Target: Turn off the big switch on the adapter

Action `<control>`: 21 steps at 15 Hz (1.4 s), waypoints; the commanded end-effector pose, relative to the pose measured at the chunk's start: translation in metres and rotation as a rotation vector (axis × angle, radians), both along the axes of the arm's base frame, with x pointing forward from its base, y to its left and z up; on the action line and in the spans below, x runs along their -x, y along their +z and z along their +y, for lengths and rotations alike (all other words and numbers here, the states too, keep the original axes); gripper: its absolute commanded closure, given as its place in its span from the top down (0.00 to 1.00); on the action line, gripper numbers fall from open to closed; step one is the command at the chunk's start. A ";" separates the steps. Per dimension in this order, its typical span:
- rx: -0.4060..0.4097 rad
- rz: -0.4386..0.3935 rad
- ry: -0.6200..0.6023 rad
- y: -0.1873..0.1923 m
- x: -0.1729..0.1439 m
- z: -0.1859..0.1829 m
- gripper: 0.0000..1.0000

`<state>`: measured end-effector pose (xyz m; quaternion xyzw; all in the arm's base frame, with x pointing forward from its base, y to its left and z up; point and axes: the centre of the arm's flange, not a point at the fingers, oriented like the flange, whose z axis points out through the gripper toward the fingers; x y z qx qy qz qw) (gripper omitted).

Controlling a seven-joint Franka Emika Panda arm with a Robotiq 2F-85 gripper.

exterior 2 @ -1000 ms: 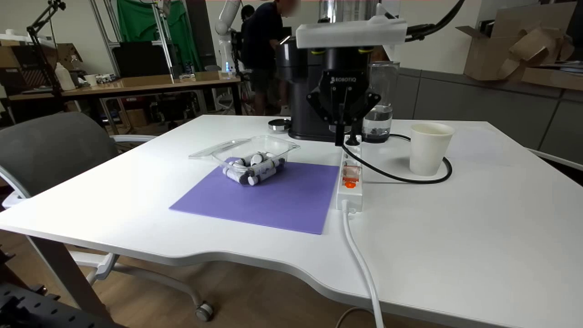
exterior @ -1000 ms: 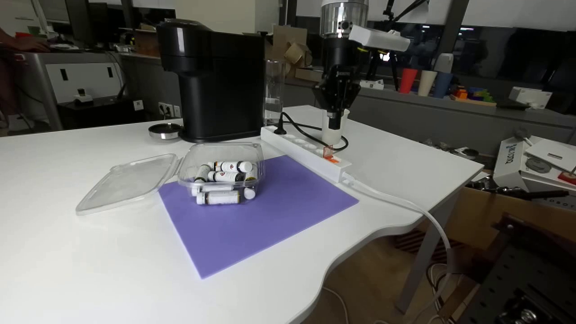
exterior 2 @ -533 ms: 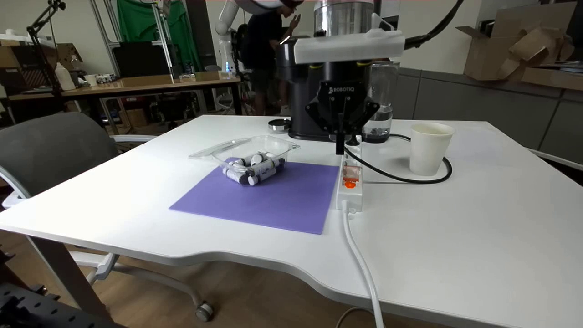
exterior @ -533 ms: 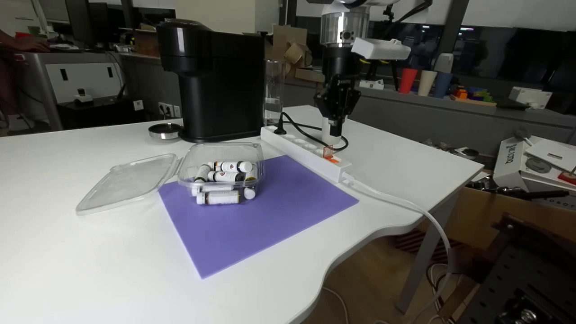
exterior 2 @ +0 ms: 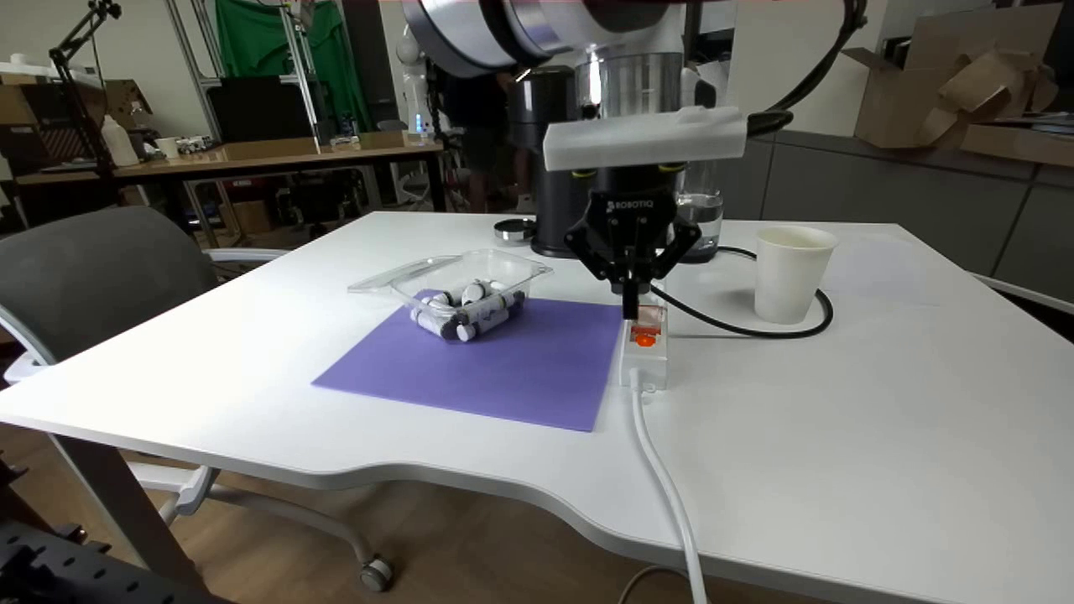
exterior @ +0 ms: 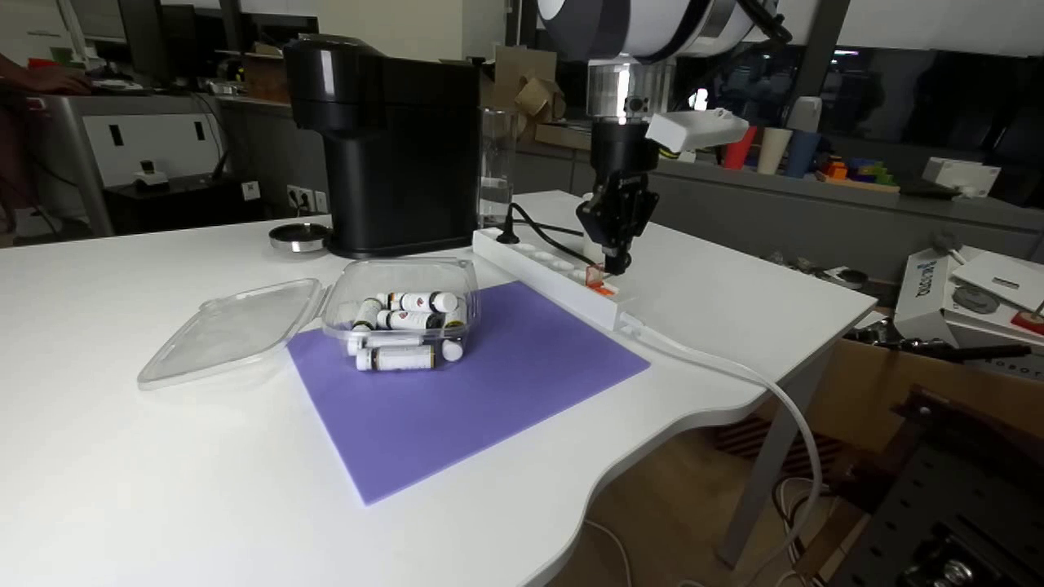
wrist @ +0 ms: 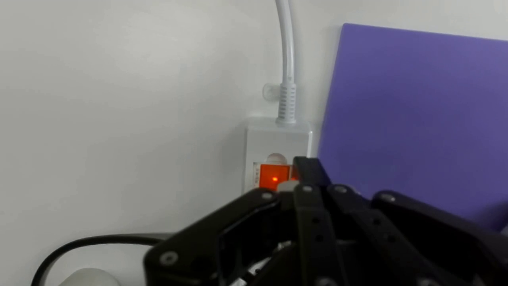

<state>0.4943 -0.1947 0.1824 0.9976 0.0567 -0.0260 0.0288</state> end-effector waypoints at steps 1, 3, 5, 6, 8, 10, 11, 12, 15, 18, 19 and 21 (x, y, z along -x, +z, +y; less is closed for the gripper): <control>0.007 -0.014 -0.008 -0.008 -0.002 -0.011 0.00; 0.005 -0.016 -0.017 -0.012 -0.004 -0.015 0.00; 0.007 -0.013 -0.025 -0.016 -0.007 -0.019 0.00; 0.005 -0.010 -0.027 -0.017 -0.008 -0.021 0.00; 0.004 -0.006 -0.034 -0.021 -0.012 -0.025 0.00; 0.002 -0.004 -0.036 -0.024 -0.015 -0.029 0.00; 0.003 -0.004 -0.034 -0.026 -0.018 -0.029 0.00; 0.004 -0.006 -0.032 -0.027 -0.021 -0.028 0.00; 0.001 -0.012 -0.019 -0.028 -0.029 -0.022 0.00; -0.003 -0.016 -0.006 -0.031 -0.034 -0.015 0.00; -0.005 -0.012 -0.005 -0.033 -0.035 -0.013 0.00; -0.009 -0.005 -0.008 -0.038 -0.034 -0.013 0.00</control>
